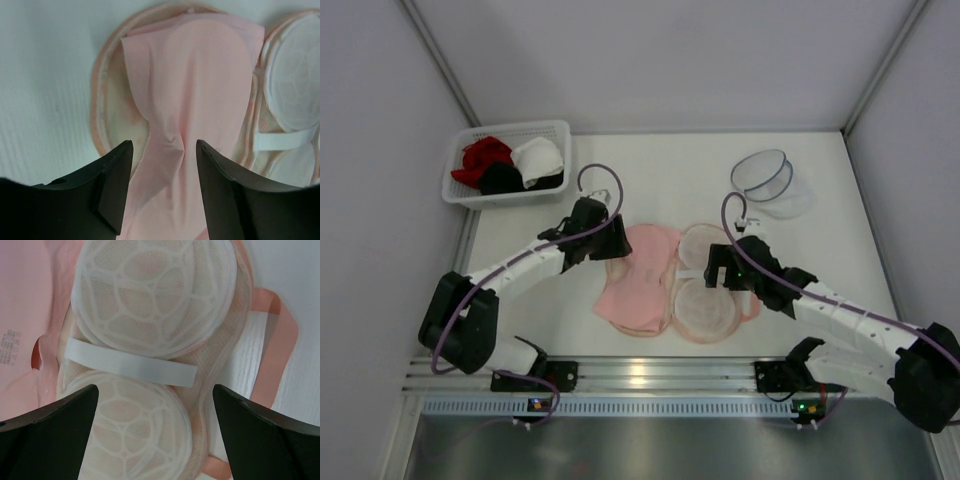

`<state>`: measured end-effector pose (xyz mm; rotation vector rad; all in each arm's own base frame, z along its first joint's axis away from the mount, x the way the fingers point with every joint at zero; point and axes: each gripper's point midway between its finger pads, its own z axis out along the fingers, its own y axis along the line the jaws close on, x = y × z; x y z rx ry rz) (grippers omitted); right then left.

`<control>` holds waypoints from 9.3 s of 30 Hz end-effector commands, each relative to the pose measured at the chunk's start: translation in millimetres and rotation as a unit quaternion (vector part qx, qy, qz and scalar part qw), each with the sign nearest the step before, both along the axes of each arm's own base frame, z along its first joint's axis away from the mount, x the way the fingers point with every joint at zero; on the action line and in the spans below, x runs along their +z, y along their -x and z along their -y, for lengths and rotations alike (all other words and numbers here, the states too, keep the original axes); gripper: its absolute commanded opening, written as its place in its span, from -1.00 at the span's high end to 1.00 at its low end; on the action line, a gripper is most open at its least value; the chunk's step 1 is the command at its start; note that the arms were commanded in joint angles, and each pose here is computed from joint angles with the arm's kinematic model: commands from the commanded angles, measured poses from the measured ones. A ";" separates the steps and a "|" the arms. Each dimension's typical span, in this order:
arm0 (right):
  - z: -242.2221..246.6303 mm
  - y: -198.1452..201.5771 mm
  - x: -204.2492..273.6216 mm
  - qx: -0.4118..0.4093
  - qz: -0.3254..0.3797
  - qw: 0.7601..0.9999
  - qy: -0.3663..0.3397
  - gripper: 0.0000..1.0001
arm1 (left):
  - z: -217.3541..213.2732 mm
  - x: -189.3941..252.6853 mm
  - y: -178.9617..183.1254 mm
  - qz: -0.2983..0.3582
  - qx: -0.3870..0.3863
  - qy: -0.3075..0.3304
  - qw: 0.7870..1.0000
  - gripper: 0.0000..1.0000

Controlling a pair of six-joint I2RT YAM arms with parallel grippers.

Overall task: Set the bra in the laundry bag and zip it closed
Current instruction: Open the laundry bag at the center of the board, then pick up the bra from the laundry bag, then adjust the bra.

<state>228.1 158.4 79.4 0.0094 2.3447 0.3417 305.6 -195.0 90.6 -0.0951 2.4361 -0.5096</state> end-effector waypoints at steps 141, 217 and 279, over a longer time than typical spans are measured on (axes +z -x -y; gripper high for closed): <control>-96.9 -30.4 221.1 0.187 0.159 0.862 -0.444 -0.99 | 62.6 228.5 3.9 0.177 -0.163 0.112 0.964 0.90; -156.9 -45.1 265.7 0.273 0.083 0.880 -0.379 1.00 | -22.8 275.1 -32.7 0.338 -0.048 -0.102 0.934 -0.97; -84.6 -107.7 147.4 0.130 0.087 0.969 -0.193 -0.51 | 18.8 221.1 -23.9 0.318 0.031 0.168 0.933 0.49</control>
